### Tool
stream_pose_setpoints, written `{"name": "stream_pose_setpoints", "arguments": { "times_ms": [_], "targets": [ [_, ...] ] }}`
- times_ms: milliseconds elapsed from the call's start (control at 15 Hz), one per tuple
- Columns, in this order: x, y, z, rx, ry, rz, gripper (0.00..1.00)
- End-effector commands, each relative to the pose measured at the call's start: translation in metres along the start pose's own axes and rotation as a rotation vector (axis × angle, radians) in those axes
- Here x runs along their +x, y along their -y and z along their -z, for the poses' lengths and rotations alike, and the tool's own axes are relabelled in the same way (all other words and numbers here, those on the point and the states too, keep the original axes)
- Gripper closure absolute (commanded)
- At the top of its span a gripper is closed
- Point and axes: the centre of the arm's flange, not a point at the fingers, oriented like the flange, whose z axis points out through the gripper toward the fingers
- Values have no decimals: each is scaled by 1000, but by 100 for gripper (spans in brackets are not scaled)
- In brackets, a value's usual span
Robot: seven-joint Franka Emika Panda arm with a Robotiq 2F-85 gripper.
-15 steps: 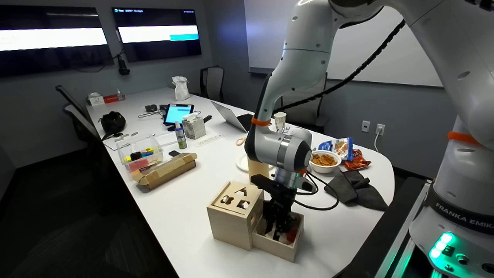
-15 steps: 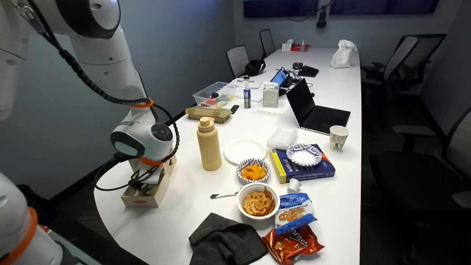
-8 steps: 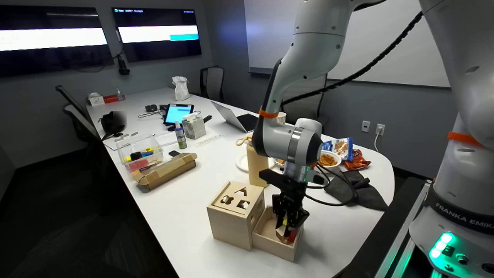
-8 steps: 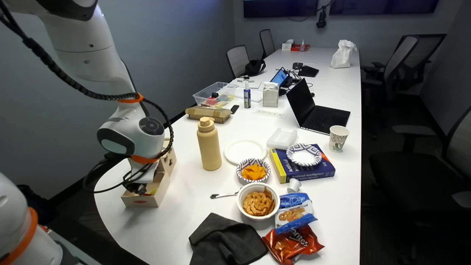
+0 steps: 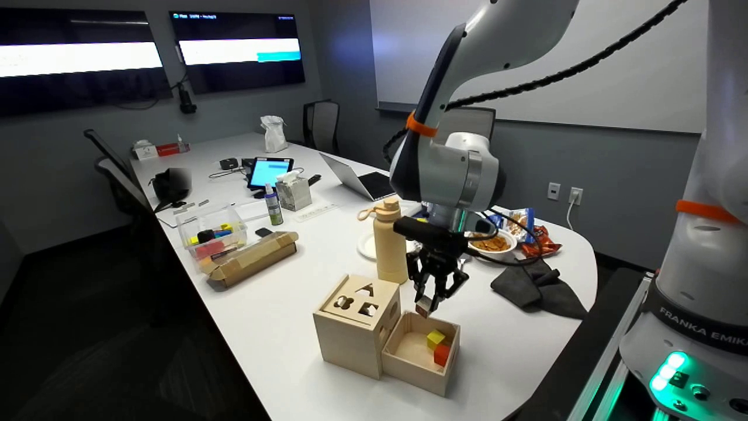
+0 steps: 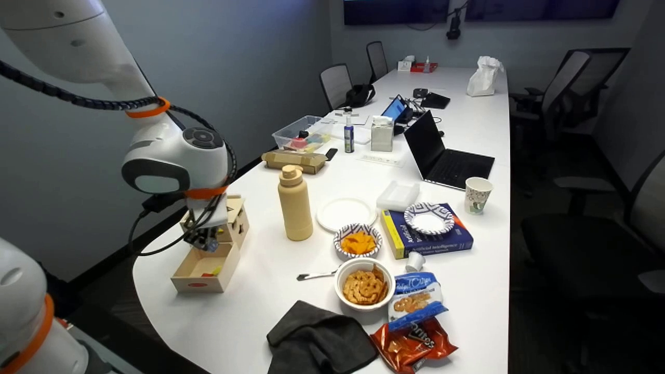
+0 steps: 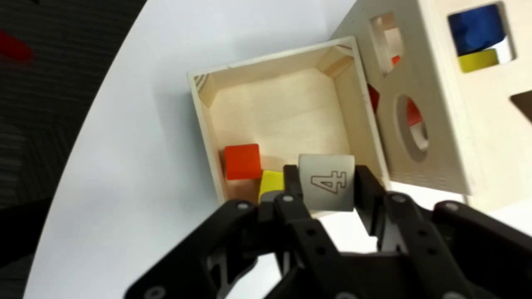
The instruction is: Pick up a block from the small box and put it inside the bigger box
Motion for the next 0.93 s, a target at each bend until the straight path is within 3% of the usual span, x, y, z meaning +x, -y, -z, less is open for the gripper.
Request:
{"name": "stream_pose_setpoints", "arguments": {
  "times_ms": [0,467,867],
  "targets": [
    [-13,37,63,0,-52,177,89],
    [-59,79,89,-71,-11,480,89],
    [-89,105,88,-126,71,465,89]
  ]
}}
